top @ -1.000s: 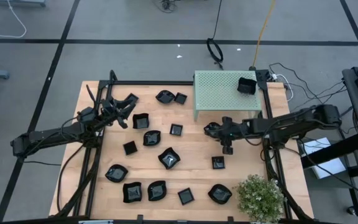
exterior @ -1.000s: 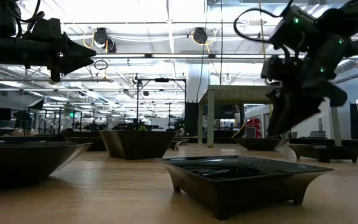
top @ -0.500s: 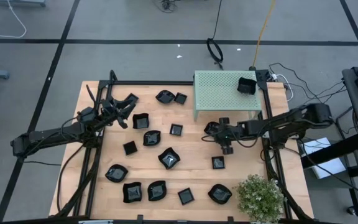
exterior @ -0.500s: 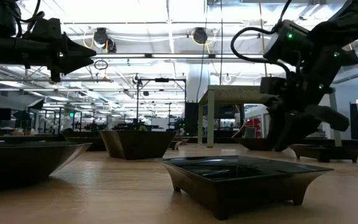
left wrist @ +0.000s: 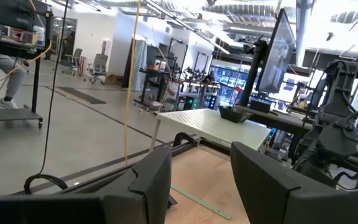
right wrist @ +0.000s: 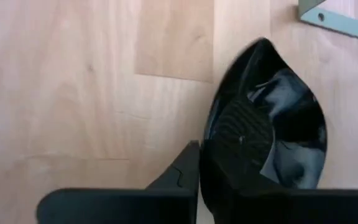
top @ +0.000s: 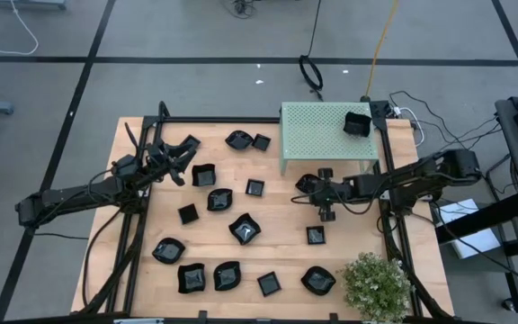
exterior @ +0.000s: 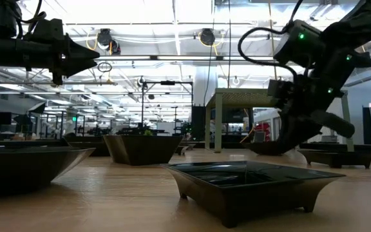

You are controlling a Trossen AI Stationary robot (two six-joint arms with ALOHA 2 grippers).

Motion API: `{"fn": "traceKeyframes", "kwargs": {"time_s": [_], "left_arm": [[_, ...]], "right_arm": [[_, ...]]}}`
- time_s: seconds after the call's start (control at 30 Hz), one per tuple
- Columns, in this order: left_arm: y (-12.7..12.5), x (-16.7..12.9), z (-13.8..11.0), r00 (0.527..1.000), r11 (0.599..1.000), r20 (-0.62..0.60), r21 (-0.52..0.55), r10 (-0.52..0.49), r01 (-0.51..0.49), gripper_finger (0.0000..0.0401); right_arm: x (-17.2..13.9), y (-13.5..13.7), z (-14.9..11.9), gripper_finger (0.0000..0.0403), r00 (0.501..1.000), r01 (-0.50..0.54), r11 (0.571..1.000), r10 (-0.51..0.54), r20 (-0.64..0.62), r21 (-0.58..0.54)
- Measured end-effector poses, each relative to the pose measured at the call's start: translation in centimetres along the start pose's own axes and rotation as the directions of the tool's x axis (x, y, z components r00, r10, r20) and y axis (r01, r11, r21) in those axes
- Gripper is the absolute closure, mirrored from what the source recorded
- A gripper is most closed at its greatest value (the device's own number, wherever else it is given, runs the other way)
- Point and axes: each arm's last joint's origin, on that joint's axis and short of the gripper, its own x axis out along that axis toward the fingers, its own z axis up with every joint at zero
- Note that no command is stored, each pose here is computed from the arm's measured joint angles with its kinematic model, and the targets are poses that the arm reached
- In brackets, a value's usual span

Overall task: Pick & Place Mini shaped plates
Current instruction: Put the leaf-shaped plate on the shelf

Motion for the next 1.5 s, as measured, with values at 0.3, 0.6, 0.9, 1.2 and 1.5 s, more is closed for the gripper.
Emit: {"fn": "traceKeyframes", "kwargs": {"time_s": [0.3,0.6,0.9,1.2,1.5], "left_arm": [[0.0,0.0,0.0,1.000,1.000,0.000,0.000,0.000,0.000,0.0231],[0.0,0.0,0.0,1.000,1.000,0.000,0.000,0.000,0.000,0.0231],[0.0,0.0,0.0,1.000,1.000,0.000,0.000,0.000,0.000,0.0231],[0.0,0.0,0.0,1.000,1.000,-0.001,0.000,-0.002,0.002,0.0231],[0.0,0.0,0.0,1.000,1.000,-0.001,0.000,-0.005,0.005,0.0231]], "right_arm": [[-8.6,-1.1,5.9,0.0402,0.952,-0.055,0.995,0.027,0.306,0.082],[-16.6,-6.0,8.1,0.0402,0.793,0.250,0.860,-0.446,0.416,0.444],[-12.7,-9.1,8.7,0.0402,0.883,0.154,0.633,-0.433,0.182,0.759],[-10.1,-12.2,9.4,0.0403,0.888,0.374,0.646,-0.457,-0.056,0.665],[-9.7,-14.3,9.1,0.0403,0.869,0.484,0.611,-0.421,-0.262,0.626]]}}
